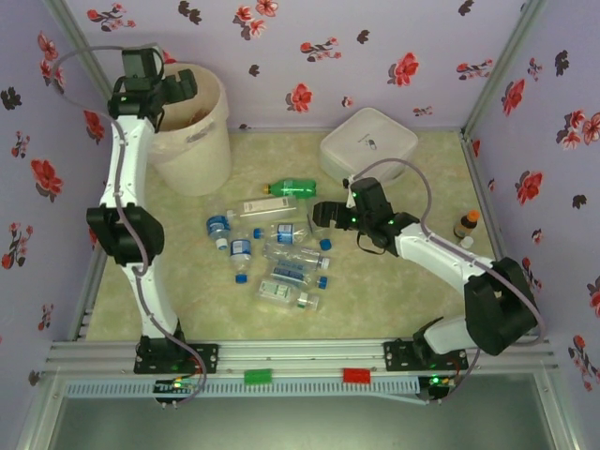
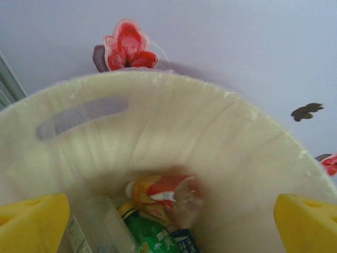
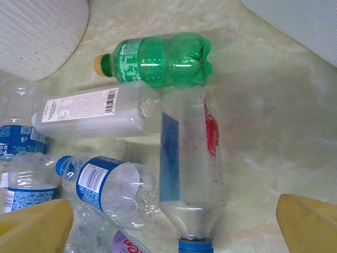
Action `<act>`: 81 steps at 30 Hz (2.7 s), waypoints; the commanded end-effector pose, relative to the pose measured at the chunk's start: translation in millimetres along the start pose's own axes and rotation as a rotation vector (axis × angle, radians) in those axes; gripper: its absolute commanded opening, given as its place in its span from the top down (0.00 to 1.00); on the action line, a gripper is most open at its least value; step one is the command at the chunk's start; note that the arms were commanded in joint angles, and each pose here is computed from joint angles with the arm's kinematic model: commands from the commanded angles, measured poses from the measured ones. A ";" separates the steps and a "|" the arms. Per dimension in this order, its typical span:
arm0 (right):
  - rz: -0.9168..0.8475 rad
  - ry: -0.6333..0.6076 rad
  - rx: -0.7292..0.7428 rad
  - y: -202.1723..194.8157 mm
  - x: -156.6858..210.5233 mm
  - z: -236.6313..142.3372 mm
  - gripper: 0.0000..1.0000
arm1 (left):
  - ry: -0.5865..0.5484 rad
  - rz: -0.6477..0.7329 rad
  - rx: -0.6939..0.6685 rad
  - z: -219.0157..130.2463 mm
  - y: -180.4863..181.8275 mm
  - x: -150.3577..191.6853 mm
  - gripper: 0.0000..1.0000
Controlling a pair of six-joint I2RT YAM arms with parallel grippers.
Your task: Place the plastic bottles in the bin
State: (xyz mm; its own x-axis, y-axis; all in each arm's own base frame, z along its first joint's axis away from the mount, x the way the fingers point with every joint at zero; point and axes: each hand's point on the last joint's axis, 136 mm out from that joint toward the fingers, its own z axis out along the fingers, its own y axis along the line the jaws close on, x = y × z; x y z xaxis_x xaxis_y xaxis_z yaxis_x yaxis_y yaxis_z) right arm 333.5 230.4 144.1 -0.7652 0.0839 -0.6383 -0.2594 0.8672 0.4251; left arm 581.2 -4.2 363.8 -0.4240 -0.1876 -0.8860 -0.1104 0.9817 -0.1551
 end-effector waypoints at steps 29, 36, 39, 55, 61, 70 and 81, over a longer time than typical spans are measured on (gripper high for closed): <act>-0.085 0.336 0.206 -20.2 2.2 96.1 0.17 | 0.175 -0.276 0.554 -178.0 -142.3 280.8 0.00; -0.059 0.353 0.194 -18.9 2.9 120.8 0.20 | 0.250 -0.359 0.570 -164.6 -159.2 310.1 0.00; -0.051 0.381 0.204 -22.7 10.5 131.6 0.22 | 0.253 -0.325 0.588 -167.4 -169.1 307.8 0.00; 0.027 0.254 0.168 -24.1 -17.3 111.3 0.51 | 0.267 -0.268 0.610 -172.4 -178.7 310.8 0.00; 0.090 0.106 0.081 -9.6 -54.4 59.7 0.51 | 0.255 -0.213 0.752 -183.4 -214.2 305.1 0.00; 0.200 -0.045 -0.064 5.9 -73.4 5.2 0.50 | 0.305 -0.092 0.949 -212.9 -289.9 323.1 0.00; 0.266 -0.087 -0.223 30.5 -73.5 -19.9 0.51 | 0.365 -0.085 1.002 -210.3 -322.4 343.7 0.00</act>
State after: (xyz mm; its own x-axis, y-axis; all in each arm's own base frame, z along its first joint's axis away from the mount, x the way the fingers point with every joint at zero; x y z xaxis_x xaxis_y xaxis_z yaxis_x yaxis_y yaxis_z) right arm 373.0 236.5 194.6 -0.7887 0.3001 -0.5366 -0.1581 0.7445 0.6487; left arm 276.7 -379.0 179.3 -0.7425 -0.0694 -0.6662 0.5224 0.5626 -0.6408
